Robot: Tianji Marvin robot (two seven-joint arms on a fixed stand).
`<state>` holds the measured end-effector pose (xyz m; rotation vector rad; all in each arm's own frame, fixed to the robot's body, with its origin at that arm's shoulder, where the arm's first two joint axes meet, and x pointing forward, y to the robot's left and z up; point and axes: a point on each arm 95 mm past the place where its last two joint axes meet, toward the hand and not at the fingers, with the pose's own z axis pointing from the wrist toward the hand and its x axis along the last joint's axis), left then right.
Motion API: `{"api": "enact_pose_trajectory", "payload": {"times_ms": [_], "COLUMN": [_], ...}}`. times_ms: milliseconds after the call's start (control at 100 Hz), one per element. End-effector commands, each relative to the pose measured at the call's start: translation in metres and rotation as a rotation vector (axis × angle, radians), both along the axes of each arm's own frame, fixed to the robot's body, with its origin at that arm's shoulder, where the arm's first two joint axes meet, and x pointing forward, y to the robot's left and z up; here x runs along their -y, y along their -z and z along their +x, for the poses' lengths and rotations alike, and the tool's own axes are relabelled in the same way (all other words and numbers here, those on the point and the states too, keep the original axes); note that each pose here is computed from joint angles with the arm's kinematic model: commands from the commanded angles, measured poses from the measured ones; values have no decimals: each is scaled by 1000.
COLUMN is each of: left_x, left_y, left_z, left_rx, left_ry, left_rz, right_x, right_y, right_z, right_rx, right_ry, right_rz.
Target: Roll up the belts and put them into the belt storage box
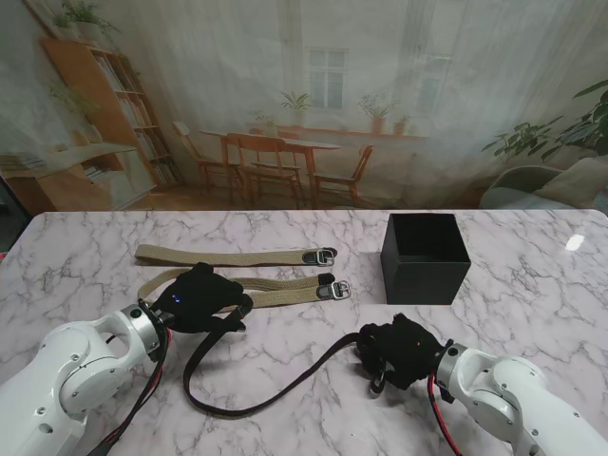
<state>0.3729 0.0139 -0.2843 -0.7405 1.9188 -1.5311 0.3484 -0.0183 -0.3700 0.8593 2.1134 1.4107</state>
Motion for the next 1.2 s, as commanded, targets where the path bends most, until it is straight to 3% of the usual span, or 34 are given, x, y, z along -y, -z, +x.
{"api": "enact_pose_trajectory", "payload": {"times_ms": [0,310,720,980,1190], "left_x": [0,0,1,0,1], "left_y": [4,4,5,5,6], "left_z": [-1,0,1,1,1], "left_rx": [-16,-22,-21,-18,-25], "left_ry": [-2,-1,4,1,2], "left_rz": [8,10,8,9,9], "right_x": [-4,-3,-6,-6,-5], "right_y": [-4,8,4,5,10], "right_z": [-3,-1,0,2,0], "right_rx": [-4,-72,-41,50,77], "right_ry": [-19,-6,-43,8,35], "right_rz": [4,-71,-26,78,48]}}
